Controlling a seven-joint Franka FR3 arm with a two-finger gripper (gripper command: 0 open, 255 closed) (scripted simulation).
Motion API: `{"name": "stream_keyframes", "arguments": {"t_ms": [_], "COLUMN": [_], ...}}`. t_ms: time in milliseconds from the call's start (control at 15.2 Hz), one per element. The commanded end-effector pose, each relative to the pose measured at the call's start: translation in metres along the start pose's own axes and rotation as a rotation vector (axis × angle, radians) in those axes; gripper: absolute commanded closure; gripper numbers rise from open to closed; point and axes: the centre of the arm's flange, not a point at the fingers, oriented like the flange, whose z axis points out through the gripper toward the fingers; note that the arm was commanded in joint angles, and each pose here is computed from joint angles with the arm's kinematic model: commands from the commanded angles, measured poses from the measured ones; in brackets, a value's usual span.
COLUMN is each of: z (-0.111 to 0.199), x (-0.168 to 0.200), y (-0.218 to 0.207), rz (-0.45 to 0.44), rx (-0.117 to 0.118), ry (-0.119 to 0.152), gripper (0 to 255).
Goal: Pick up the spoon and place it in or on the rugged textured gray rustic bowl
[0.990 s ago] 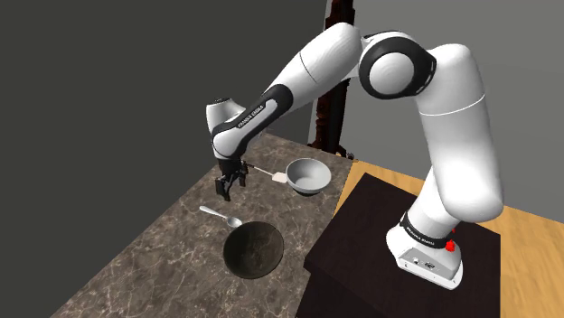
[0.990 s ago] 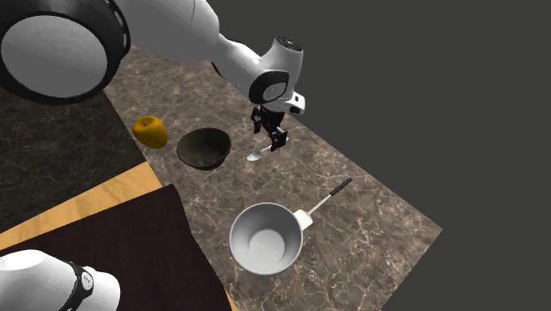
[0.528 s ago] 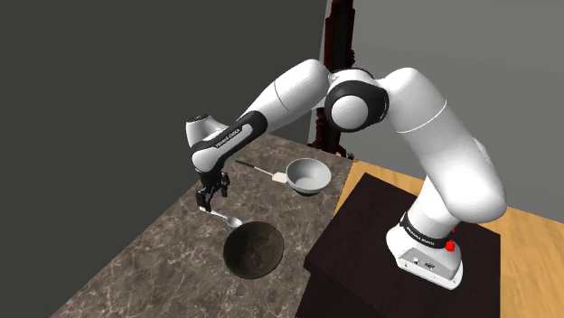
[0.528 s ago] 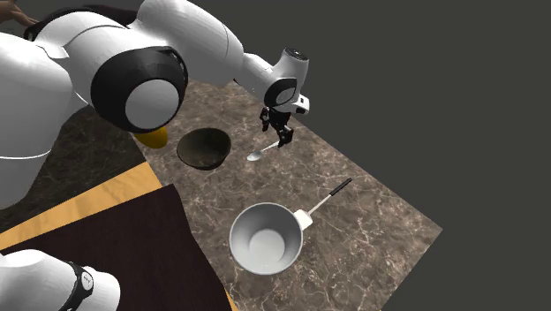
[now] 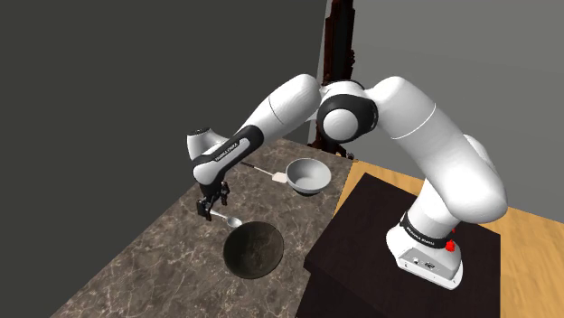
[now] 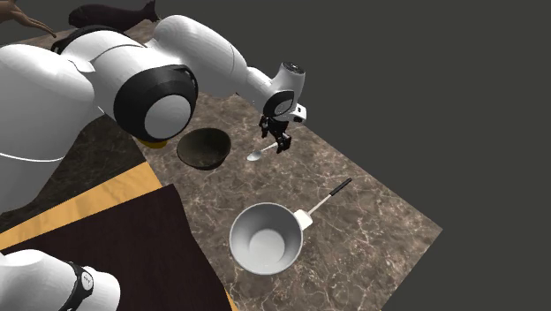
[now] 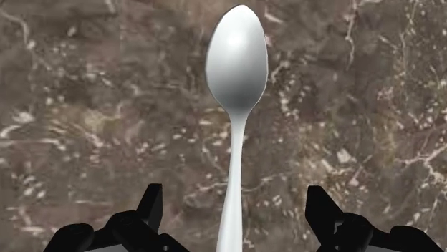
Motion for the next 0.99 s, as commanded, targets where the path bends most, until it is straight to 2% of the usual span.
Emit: {"name": "stream_keyframes", "arguments": {"t_ms": [0, 462, 528, 924], "z": [0.0053, 0.0053, 0.0053, 0.0043], "x": [-0.0001, -0.0001, -0.0001, 0.0009], "y": [-0.0005, -0.0005, -0.0005, -0.0018], "rz": [0.0, 0.0, 0.0, 0.0], "rx": [0.0, 0.0, 0.0, 0.0], "ry": [0.001, 0.001, 0.001, 0.001], "gripper": [0, 0, 255, 255]}}
